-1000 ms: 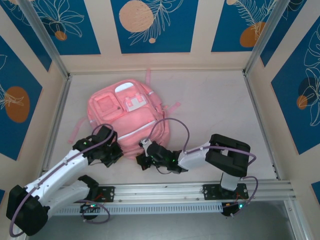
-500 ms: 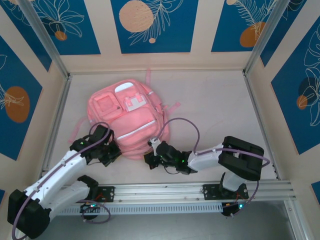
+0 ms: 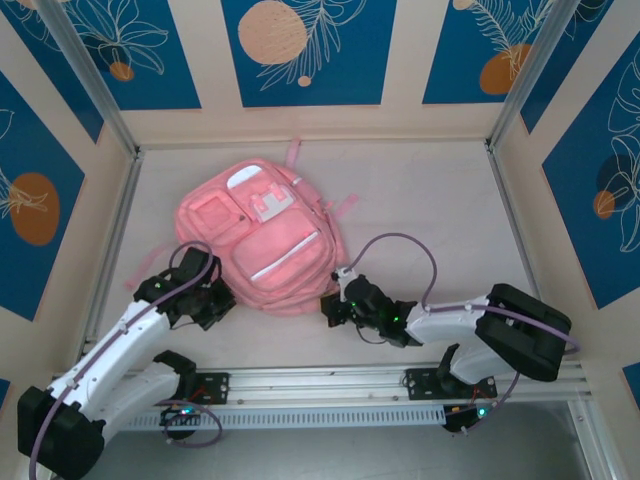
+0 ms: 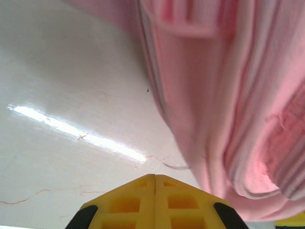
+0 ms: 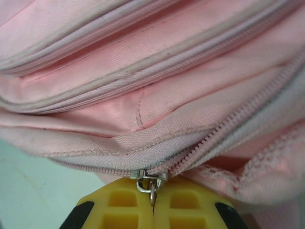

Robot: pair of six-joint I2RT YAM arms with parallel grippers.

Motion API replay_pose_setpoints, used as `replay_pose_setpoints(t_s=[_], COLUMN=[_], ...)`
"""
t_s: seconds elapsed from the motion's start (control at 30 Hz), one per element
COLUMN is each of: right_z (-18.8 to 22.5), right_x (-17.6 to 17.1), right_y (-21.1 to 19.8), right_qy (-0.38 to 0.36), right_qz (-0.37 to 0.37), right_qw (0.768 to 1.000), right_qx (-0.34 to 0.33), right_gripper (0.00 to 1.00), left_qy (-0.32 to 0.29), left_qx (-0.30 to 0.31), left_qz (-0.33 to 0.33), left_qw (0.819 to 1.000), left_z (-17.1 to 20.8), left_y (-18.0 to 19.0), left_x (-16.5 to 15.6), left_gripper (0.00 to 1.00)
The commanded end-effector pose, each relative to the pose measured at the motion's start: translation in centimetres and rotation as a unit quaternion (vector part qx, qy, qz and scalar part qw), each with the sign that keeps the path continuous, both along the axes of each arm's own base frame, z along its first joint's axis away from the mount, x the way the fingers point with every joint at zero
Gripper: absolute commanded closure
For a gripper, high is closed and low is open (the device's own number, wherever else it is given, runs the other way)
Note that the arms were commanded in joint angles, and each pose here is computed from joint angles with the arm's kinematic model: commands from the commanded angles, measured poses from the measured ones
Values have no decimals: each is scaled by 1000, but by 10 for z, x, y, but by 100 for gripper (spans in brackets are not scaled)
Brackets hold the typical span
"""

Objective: Pack the student bag
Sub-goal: Zip the student bag at the center of the table.

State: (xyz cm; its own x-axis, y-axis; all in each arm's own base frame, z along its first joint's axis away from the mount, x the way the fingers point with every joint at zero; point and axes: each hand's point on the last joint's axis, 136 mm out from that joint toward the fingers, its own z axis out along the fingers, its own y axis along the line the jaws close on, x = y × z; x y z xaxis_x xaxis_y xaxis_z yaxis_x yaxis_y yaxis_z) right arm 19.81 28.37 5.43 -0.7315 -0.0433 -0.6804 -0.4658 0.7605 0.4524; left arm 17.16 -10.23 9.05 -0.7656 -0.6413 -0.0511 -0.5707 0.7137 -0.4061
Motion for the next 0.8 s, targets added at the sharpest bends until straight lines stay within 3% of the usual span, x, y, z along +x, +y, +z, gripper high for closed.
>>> replay_pose_setpoints(t_s=[0.0,0.17,0.37,0.53,0.6,0.77], right_z=[-18,-12,-23,-32,-31,-27], right_x=[1,-8,-26,-28,-27,-23], right_y=[-27,-8,24,37,38,42], right_qy=[8,3,10,20,18,14], right_qz=[-24,31,92,104,103,97], right_qw=[999,999,994,992,992,994], right_qx=[-45,-40,-55,-63,-63,-52], right_gripper=[100,100,100,100,100,100], left_qy=[-2,-3,-13,-91,-102,-57], left_qx=[21,26,-50,-86,-64,-16], left_qz=[0,-6,-22,-83,-85,-64], left_qw=[1000,1000,998,989,989,996], left_z=[2,3,7,42,50,32], left_y=[9,10,-16,-37,-34,-24], left_x=[-1,0,1,13,14,15], left_gripper=[100,100,69,49,46,49])
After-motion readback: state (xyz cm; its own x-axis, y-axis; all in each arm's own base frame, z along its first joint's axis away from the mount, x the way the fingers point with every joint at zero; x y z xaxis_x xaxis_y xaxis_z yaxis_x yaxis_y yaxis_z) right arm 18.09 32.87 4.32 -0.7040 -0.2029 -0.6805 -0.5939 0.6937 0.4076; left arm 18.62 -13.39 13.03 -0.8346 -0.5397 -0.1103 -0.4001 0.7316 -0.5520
